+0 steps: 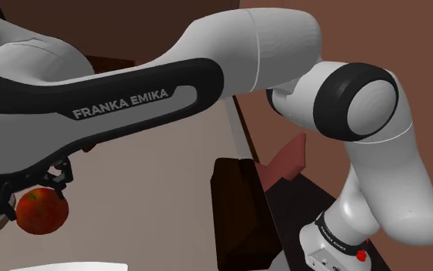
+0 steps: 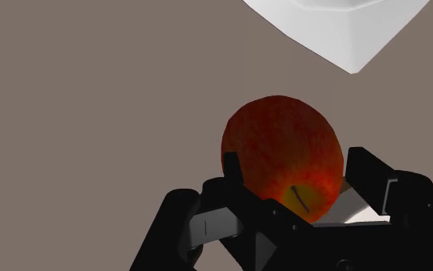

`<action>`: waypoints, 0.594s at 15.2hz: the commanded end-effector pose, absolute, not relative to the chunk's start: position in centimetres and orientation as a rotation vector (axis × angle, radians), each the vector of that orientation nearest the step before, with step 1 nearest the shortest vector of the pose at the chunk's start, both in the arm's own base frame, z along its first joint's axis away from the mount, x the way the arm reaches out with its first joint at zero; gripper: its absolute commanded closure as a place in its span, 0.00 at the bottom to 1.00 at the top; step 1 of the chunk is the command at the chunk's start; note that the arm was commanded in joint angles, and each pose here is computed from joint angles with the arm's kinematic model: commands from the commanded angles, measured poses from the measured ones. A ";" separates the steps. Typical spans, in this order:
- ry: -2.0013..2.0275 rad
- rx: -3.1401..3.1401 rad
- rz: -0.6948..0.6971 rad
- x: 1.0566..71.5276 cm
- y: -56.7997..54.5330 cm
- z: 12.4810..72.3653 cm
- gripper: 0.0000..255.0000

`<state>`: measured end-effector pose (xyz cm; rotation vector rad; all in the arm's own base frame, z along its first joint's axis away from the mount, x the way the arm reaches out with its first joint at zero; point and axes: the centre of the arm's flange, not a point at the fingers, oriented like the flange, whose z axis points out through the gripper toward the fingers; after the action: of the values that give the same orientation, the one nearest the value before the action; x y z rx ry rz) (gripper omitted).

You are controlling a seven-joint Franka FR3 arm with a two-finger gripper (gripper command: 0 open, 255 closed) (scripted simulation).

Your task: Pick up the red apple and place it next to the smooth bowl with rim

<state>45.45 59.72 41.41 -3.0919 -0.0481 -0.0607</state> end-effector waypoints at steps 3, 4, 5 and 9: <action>-0.048 -3.091 -0.061 45.4 59.7 39.2 1.00; -0.048 -3.091 -0.061 45.4 59.7 38.7 1.00; -0.048 -3.091 -0.061 45.4 59.7 38.2 1.00; -0.048 -3.091 -0.061 45.4 59.7 37.0 1.00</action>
<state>45.34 59.72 37.16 -3.0919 -0.0483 -0.0606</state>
